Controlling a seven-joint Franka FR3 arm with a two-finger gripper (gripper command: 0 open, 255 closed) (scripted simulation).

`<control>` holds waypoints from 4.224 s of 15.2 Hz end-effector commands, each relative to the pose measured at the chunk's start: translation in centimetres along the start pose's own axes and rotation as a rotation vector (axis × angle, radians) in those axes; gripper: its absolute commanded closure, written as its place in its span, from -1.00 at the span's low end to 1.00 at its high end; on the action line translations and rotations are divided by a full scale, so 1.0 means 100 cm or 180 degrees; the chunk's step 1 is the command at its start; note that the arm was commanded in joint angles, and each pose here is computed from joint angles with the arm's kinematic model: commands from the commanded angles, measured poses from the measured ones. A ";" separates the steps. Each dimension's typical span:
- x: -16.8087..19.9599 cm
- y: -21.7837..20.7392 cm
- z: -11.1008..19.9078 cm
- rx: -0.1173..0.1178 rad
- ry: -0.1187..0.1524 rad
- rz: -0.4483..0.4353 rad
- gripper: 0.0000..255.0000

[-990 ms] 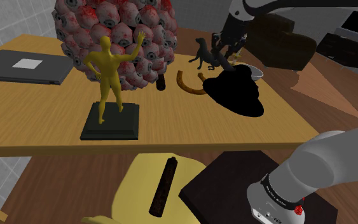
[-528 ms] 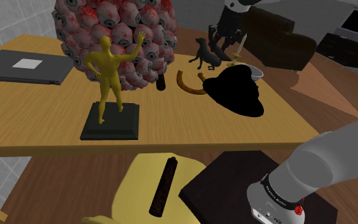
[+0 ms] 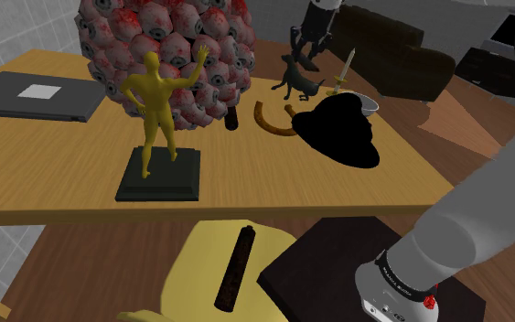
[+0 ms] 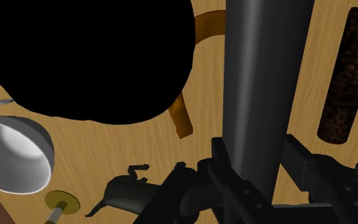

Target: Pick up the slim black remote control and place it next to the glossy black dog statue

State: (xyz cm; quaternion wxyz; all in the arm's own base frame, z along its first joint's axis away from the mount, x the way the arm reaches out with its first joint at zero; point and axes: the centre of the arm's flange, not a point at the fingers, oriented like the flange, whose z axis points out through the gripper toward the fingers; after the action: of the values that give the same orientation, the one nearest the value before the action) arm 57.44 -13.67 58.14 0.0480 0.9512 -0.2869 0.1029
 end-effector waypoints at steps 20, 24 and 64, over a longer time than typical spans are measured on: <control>0.139 -0.001 0.082 -0.0001 0.0001 0.0000 1.00; 0.134 -0.002 0.103 -0.0001 0.0001 0.0000 1.00; 0.092 -0.008 0.288 -0.0001 0.0001 0.0000 1.00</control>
State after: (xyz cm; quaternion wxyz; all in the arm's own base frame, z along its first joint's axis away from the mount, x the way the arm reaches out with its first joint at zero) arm 70.18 -22.23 32.13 0.0482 0.9512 -0.2869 0.1028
